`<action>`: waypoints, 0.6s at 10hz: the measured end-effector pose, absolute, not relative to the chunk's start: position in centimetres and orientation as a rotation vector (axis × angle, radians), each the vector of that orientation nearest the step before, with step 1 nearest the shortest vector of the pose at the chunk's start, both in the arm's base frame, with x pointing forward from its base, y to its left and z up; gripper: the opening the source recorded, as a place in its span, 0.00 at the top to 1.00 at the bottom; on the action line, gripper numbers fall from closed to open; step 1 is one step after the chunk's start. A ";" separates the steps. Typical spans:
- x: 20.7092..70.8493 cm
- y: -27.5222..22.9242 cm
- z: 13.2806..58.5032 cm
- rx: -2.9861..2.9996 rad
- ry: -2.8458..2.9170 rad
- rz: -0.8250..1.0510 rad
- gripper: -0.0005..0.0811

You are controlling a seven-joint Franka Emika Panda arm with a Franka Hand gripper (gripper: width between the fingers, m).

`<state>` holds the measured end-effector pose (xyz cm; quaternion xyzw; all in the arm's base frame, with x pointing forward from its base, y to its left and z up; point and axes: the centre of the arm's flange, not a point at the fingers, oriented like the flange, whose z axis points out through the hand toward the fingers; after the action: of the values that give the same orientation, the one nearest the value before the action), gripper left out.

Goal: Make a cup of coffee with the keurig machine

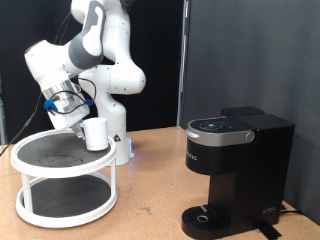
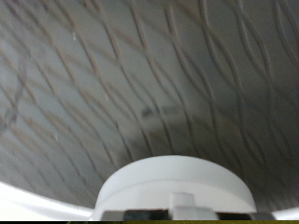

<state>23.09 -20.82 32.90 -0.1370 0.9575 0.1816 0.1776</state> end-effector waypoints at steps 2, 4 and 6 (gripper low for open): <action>23.2 -20.4 35.3 -0.368 2.710 0.576 0.99; 23.2 -19.8 37.1 -0.377 2.722 0.565 0.99; 23.0 -19.9 37.8 -0.384 2.723 0.541 0.99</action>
<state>23.03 -19.88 37.79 -0.1349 0.9577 0.1901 0.1685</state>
